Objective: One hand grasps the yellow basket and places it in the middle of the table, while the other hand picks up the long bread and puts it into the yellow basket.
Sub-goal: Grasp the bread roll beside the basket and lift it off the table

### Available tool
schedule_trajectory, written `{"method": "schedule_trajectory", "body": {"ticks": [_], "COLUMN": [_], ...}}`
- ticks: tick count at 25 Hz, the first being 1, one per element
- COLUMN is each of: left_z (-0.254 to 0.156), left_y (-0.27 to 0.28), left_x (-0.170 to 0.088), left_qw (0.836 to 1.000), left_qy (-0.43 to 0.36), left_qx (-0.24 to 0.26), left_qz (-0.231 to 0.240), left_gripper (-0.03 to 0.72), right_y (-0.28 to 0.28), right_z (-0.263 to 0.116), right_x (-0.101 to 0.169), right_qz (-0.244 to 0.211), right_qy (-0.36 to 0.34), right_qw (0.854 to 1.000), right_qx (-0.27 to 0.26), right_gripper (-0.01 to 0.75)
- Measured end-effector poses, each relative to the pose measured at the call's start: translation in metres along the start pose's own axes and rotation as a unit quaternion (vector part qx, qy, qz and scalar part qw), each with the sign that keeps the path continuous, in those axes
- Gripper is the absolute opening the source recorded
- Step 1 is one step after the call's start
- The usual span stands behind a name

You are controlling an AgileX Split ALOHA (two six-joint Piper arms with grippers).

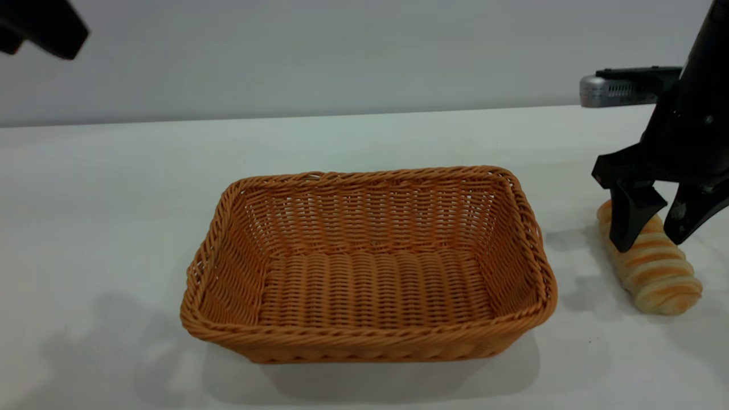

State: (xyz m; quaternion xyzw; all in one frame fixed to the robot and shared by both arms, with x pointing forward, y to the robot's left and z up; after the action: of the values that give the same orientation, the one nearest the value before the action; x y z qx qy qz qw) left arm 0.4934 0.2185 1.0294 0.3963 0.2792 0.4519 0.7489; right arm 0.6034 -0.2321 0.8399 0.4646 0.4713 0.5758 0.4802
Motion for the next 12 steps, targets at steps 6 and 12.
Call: {"method": "schedule_trajectory", "body": {"ticks": [6,12], "left_z": [-0.026,-0.043], "left_y": [0.02,0.04], "left_x": [-0.003,-0.008], "left_qw": [1.0,0.999], "left_qy": [0.006,0.019], "left_qx": [-0.011,-0.034], "left_qz": [0.018,0.023], "left_gripper": [0.584,0.584], "right_y": [-0.015,-0.026], "right_z": [0.003,0.01], "right_x": [-0.004,-0.016], "right_qz": [-0.011,-0.015], "right_qy": [0.014,0.003], "right_qw": [1.0,1.0], "right_qx": [0.01,0.014], "right_gripper": [0.591,0.591]}}
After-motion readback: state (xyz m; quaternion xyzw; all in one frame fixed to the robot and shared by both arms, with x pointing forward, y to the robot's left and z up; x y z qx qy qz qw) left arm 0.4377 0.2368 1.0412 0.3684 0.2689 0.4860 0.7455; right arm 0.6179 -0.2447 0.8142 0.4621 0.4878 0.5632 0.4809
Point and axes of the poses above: a point on each arm's last joint axis where the gripper is mounted, y pointing back along that axis away from the gripper, x along the wrist's bending axis when the last joint is at zero, z = x × y, the point moved 4 cm from there along -y, pointing out along that axis toward the gripper, and after that the axes turned 3 degrees about -y, right-handed, at the moved point
